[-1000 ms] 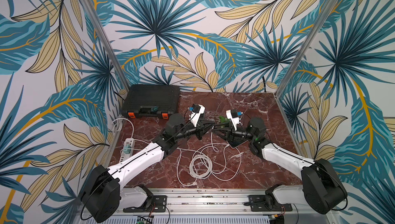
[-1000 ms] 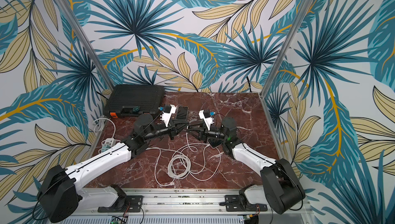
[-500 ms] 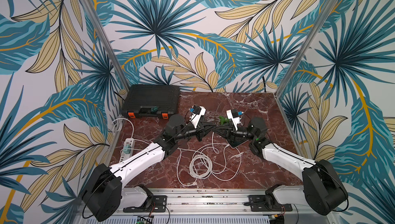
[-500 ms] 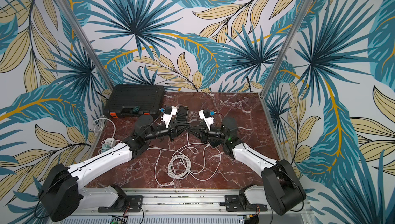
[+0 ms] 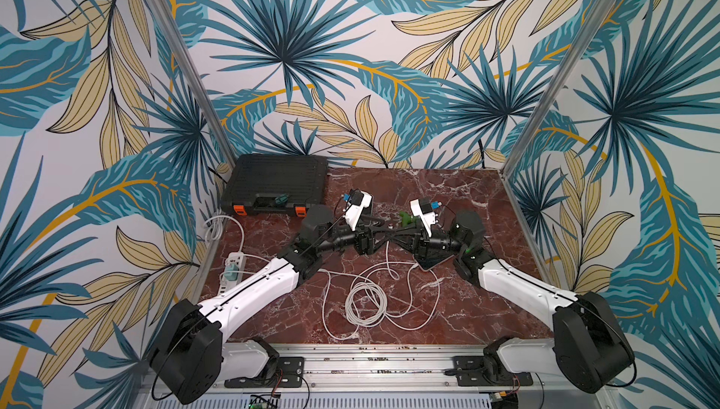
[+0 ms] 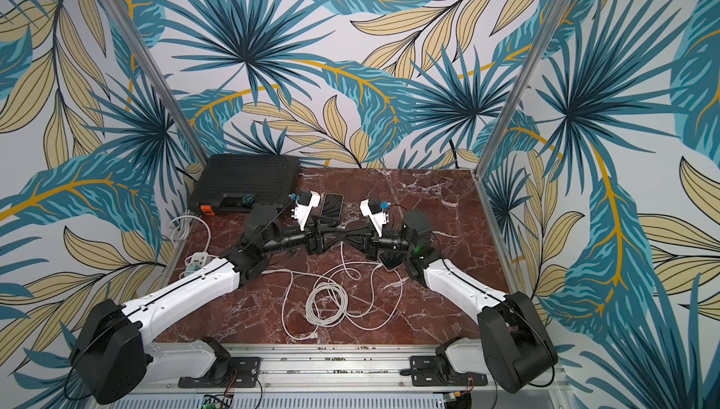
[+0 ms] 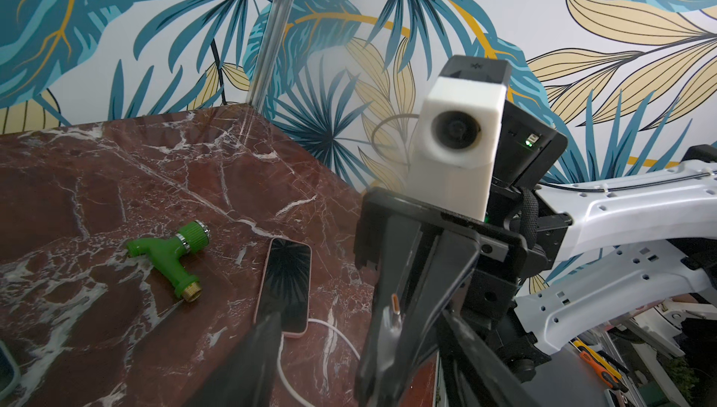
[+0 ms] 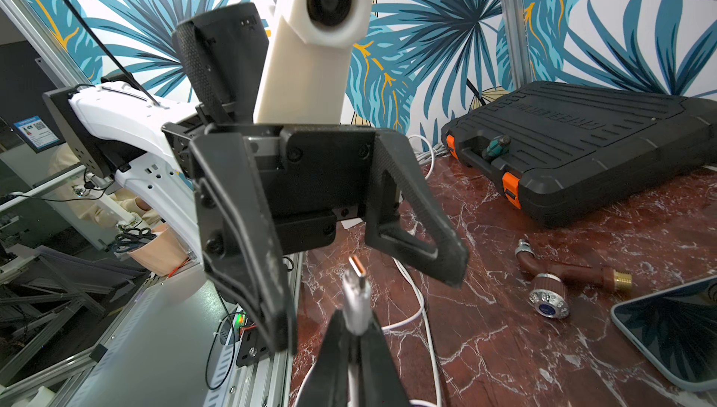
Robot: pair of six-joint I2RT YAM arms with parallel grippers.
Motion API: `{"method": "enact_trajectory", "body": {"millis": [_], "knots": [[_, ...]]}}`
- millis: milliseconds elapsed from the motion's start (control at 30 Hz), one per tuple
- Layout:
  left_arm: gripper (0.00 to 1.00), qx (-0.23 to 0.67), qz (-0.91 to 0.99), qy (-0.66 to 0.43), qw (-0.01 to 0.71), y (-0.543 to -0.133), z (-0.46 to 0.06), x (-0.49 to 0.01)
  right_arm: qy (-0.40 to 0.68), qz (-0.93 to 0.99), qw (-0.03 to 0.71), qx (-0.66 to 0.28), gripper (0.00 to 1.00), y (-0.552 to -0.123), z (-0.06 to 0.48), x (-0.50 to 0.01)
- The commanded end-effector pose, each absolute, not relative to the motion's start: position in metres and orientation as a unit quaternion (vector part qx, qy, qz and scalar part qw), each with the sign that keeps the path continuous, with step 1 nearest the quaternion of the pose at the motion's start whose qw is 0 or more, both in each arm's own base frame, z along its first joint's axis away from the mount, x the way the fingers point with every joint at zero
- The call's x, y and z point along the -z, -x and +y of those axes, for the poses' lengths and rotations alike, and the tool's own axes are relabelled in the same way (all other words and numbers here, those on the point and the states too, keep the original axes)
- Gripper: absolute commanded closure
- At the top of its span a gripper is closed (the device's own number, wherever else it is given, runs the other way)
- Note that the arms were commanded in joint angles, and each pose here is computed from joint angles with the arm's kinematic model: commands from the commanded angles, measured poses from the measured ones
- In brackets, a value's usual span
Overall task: Plug the charging cable into the phone
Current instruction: Pick up the charging cable from the center of the board.
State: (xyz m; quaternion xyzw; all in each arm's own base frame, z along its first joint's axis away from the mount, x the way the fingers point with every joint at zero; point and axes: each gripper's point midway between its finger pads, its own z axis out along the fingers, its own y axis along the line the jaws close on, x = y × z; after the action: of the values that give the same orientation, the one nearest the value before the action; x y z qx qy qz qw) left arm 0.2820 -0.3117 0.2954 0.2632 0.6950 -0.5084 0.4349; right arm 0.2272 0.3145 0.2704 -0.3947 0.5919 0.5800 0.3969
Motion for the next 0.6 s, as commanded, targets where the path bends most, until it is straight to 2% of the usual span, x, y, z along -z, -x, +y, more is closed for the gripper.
{"method": "enact_trajectory", "body": {"millis": [0,200,400,567], "knots": [[0.37,0.498,0.7,-0.28,0.428,-0.285,-0.313,-0.302,0.412,0.584,0.396,-0.577,1.0,-0.222,0.316,-0.274],[0.48,0.51,0.7,-0.297,0.401,-0.282,-0.32,-0.306,0.414,0.586,0.395,-0.575,1.0,-0.222,0.317,-0.274],[0.49,0.487,0.722,-0.318,0.375,-0.28,-0.32,-0.293,0.416,0.587,0.395,-0.571,1.0,-0.222,0.317,-0.275],[0.56,0.48,0.729,-0.315,0.373,-0.28,-0.317,-0.291,0.416,0.589,0.397,-0.568,1.0,-0.223,0.317,-0.274]]}}
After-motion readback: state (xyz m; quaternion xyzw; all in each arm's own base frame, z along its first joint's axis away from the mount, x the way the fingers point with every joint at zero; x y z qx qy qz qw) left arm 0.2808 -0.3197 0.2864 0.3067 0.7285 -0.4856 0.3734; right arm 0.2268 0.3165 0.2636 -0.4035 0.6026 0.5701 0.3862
